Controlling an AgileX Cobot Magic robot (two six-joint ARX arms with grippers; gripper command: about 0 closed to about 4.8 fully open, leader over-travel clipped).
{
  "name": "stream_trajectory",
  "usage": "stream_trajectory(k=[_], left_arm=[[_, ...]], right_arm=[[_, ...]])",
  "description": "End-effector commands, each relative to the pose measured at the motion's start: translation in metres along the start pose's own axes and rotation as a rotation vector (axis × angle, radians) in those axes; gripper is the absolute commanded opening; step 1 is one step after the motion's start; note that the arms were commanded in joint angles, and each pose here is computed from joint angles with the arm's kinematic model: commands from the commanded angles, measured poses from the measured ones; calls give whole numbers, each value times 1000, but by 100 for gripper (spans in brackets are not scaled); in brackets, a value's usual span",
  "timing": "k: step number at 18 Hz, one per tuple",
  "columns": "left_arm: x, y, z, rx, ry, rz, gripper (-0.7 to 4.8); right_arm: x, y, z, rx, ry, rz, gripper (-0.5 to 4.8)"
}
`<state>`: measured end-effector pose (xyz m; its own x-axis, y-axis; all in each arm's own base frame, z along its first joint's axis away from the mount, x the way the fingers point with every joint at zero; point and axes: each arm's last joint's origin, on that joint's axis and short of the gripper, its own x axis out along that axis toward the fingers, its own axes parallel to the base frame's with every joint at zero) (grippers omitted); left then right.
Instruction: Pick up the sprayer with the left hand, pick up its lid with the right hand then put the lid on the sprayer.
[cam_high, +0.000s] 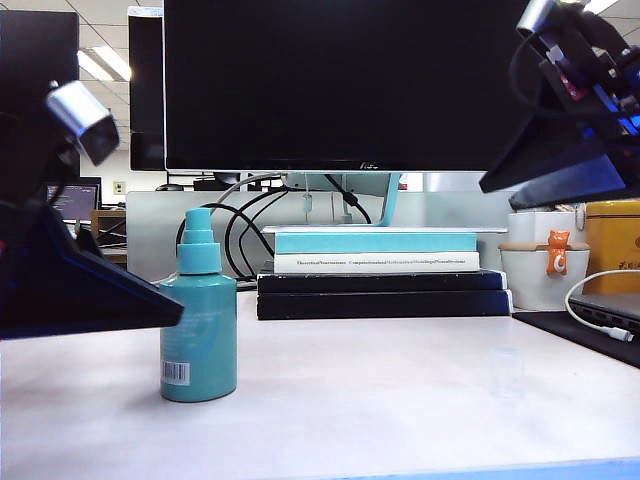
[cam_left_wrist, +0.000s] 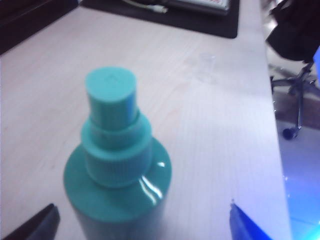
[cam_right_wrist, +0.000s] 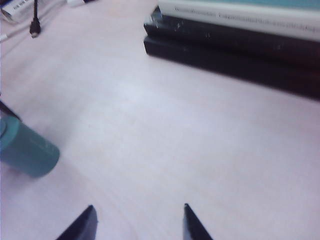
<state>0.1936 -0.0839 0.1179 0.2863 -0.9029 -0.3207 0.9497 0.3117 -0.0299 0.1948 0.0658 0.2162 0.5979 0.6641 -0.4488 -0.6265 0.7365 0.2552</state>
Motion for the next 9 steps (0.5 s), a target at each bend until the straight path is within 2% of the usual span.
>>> stream_trajectory(k=[1, 2, 3, 5, 8, 9], left_arm=[[5, 6, 3, 39, -83, -22, 479], [6, 6, 1, 41, -91, -31, 476], [8, 7, 0, 41, -97, -51, 433], [11, 9, -5, 21, -90, -79, 388], [13, 10, -7, 12, -90, -101, 263], [13, 11, -6, 12, -90, -101, 263]], right_arm=[[0, 0, -2, 6, 32, -2, 221], [2, -1, -4, 12, 45, -7, 221], [3, -2, -5, 18, 57, -20, 221], [6, -4, -7, 26, 74, -24, 221], [11, -7, -12, 47, 115, -30, 221], [14, -9, -14, 54, 132, -47, 221]])
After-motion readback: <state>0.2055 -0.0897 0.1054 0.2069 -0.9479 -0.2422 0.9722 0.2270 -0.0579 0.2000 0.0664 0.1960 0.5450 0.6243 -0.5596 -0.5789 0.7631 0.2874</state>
